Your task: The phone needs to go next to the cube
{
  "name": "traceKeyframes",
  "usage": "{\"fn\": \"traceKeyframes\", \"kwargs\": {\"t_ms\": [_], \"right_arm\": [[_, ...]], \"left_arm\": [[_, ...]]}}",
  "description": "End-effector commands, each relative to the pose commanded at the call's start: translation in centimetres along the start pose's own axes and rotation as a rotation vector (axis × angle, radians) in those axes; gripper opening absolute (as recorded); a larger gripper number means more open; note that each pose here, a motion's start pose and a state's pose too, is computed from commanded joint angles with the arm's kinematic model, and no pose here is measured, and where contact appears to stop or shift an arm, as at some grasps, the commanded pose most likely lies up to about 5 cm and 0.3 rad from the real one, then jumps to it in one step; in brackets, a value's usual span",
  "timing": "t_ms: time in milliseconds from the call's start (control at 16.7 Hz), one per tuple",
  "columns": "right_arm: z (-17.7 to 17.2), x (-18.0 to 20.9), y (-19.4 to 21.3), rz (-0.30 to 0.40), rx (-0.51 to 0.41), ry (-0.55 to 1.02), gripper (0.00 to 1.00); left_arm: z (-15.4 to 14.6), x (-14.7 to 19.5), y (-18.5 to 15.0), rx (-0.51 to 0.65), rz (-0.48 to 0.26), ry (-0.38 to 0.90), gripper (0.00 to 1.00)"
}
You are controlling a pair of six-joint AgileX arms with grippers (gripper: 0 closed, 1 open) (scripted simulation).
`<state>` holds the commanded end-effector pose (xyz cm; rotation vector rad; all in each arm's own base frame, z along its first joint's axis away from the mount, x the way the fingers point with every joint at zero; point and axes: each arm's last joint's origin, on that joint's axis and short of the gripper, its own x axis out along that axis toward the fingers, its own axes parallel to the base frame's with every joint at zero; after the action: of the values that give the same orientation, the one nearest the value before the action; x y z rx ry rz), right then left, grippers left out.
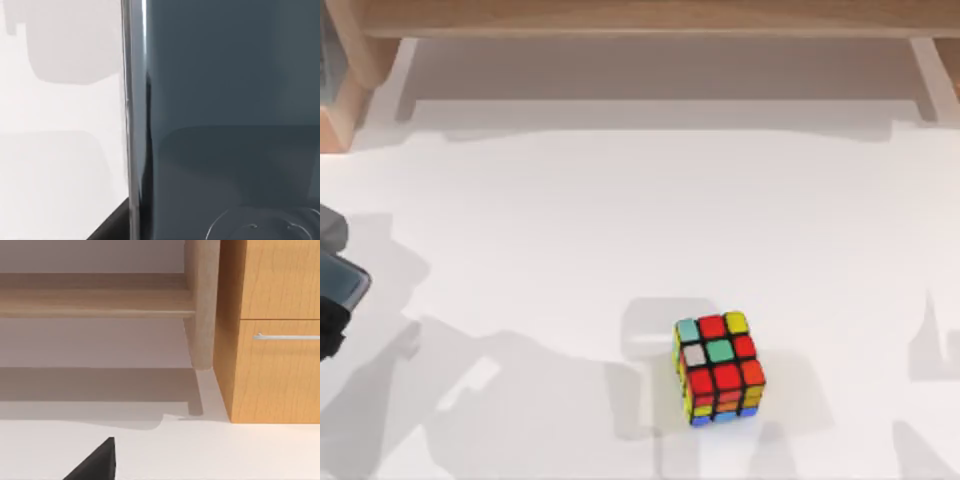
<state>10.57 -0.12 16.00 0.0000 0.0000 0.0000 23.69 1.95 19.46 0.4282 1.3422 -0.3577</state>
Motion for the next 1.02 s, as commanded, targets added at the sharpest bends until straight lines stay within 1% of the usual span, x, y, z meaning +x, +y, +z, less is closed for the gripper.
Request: {"fn": "traceKeyframes", "kwargs": {"t_ms": [240,540,780,1020], "right_arm": [[0.0,0.0,0.0,0.000,0.000,0.000,1.00],[0.0,0.0,0.0,0.000,0.000,0.000,1.00],[0.0,0.0,0.0,0.000,0.000,0.000,1.00],[0.0,0.0,0.0,0.000,0.000,0.000,1.00]], "left_arm": [[3.9,0.0,-2.7,-0.115,-0.035,0.011,0.00],[8.0,0.4,-7.4,-0.257,-0.068,0.059,0.00],[10.3,1.0,-11.6,-0.357,-0.074,0.109,0.00],[11.5,1.6,-15.3,-0.434,-0.064,0.152,0.00]]}}
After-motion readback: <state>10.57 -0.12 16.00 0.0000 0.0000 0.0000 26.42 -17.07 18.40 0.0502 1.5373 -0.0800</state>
